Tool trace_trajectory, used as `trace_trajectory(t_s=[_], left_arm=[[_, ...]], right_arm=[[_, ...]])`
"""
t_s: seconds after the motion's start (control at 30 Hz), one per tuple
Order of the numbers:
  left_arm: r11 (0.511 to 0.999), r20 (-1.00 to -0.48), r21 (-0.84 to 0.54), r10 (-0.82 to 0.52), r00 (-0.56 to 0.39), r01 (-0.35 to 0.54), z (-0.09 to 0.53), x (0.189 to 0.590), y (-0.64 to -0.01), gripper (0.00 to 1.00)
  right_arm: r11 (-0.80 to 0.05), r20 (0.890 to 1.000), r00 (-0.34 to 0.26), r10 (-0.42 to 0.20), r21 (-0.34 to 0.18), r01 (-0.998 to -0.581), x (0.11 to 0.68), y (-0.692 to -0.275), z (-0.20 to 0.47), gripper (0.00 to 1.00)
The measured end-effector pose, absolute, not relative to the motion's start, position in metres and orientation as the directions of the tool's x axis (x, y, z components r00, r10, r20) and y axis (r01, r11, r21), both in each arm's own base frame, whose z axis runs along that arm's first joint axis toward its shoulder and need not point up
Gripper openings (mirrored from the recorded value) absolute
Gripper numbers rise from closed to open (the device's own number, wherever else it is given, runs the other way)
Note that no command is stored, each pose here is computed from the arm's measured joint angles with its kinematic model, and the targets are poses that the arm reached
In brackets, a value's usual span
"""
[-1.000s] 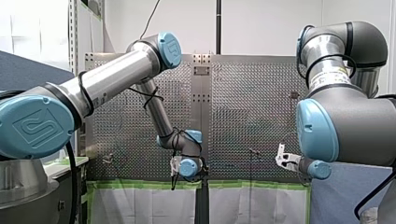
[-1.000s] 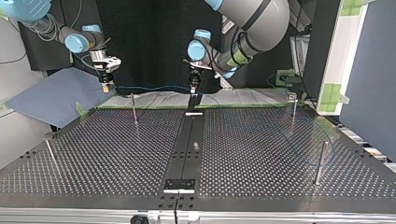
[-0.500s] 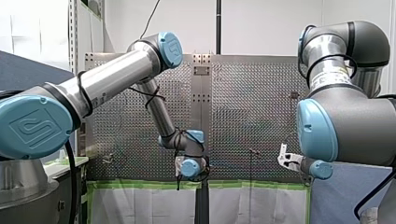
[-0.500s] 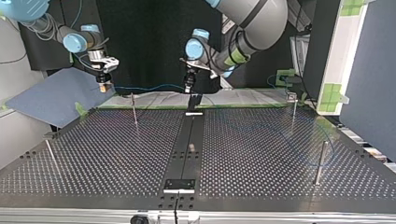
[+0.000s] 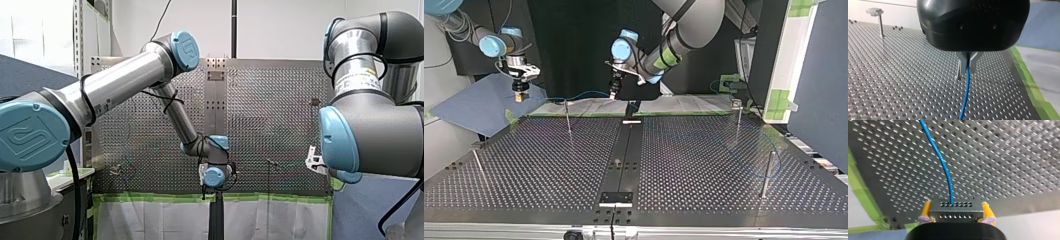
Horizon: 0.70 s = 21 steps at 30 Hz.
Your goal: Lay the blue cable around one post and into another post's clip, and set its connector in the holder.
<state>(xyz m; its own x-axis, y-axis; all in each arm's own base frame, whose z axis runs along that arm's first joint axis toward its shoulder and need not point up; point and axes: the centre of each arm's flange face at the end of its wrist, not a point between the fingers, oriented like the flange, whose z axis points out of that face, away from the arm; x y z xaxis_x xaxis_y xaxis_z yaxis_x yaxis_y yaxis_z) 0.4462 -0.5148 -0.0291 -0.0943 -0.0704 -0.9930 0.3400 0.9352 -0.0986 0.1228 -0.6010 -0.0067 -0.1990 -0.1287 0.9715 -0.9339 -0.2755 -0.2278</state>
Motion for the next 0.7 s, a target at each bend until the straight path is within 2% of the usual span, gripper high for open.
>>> trace_trajectory(t_s=[0.23, 0.37, 0.7], left_arm=[[0.923, -0.99, -0.123, -0.087, -0.113, 0.365, -0.036, 0.44, -0.528, 0.0], [0.92, -0.989, -0.114, -0.069, -0.131, 0.376, -0.047, 0.434, -0.537, 0.0], [0.914, -0.985, -0.124, -0.065, -0.161, 0.386, -0.051, 0.438, -0.557, 0.0]], right_arm=[[-0.23, 0.968, -0.23, -0.098, -0.247, -0.941, 0.108, -0.609, 0.011, 0.0], [-0.21, 0.962, -0.254, -0.097, -0.269, -0.94, 0.1, -0.61, 0.012, 0.0], [-0.198, 0.954, -0.287, -0.085, -0.298, -0.934, 0.088, -0.614, 0.013, 0.0]])
